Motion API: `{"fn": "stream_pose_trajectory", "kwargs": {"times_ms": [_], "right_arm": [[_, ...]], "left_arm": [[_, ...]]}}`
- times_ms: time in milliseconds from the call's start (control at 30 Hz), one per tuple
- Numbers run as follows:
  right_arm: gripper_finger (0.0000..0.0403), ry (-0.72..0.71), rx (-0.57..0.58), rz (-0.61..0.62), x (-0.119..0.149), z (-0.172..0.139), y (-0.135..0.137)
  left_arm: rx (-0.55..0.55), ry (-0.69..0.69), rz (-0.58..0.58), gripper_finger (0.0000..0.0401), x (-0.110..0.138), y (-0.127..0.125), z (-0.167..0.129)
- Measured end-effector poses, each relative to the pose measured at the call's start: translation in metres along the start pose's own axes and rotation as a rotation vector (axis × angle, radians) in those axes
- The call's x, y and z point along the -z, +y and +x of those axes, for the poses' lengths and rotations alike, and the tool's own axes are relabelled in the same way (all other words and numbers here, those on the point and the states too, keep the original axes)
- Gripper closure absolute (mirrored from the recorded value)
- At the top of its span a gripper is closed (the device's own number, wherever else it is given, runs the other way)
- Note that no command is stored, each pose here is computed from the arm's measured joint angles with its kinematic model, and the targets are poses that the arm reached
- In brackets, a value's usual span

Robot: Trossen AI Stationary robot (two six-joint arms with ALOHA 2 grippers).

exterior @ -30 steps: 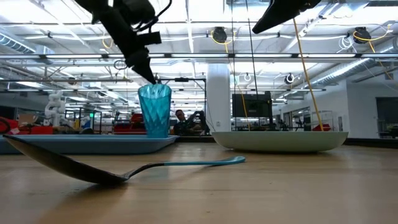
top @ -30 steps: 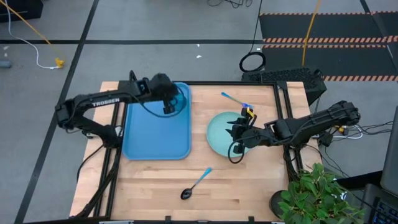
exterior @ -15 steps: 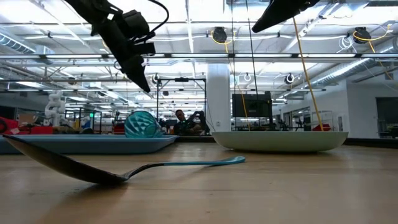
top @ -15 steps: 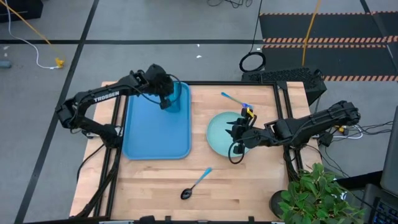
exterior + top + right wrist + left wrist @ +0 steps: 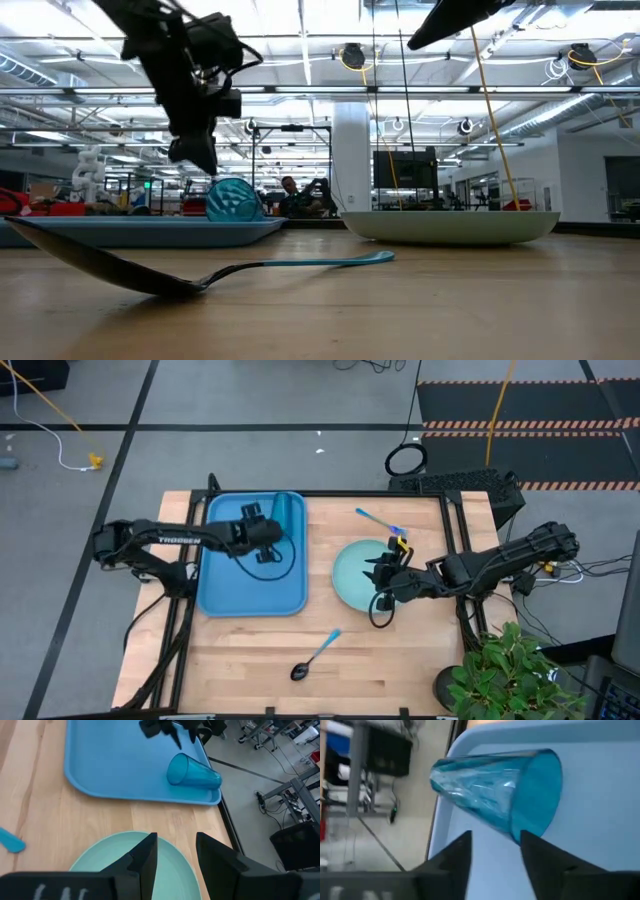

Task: Pick and place plate/cup/fork/spoon on tray
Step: Put the blue glass on the top right of the blue tray

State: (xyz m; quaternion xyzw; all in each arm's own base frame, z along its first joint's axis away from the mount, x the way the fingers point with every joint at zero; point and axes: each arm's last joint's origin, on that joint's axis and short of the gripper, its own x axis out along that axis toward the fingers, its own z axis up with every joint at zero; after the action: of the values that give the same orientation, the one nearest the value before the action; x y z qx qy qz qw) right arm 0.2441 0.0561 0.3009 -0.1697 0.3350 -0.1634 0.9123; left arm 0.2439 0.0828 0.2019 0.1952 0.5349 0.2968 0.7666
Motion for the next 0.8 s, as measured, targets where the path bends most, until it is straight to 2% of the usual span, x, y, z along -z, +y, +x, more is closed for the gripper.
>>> {"fn": "stream_pose_trajectory", "kwargs": {"times_ms": [133,267,400,567,800], "right_arm": [[0.0273,-0.002,-0.001,0.004,0.0,0.0,0.0],[0.0273,-0.009,-0.001,0.008,-0.001,0.0,0.0],[0.0273,-0.009,0.0,0.005,-0.001,0.0,0.0],[0.0273,-0.009,0.0,-0.009,-0.001,0.0,0.0],[0.0273,-0.009,0.002,-0.017,-0.001,0.0,0.0]], "left_arm": [[-0.03,-0.112,-0.001,0.0169,0.006,-0.016,0.01],[-0.075,-0.266,-0.024,0.0148,0.005,-0.02,0.016],[-0.051,-0.296,0.003,0.0163,0.011,-0.015,0.024],[-0.022,-0.278,-0.006,0.0203,0.019,-0.006,0.035],[0.032,-0.326,-0.053,0.0236,0.018,-0.001,0.043]]}}
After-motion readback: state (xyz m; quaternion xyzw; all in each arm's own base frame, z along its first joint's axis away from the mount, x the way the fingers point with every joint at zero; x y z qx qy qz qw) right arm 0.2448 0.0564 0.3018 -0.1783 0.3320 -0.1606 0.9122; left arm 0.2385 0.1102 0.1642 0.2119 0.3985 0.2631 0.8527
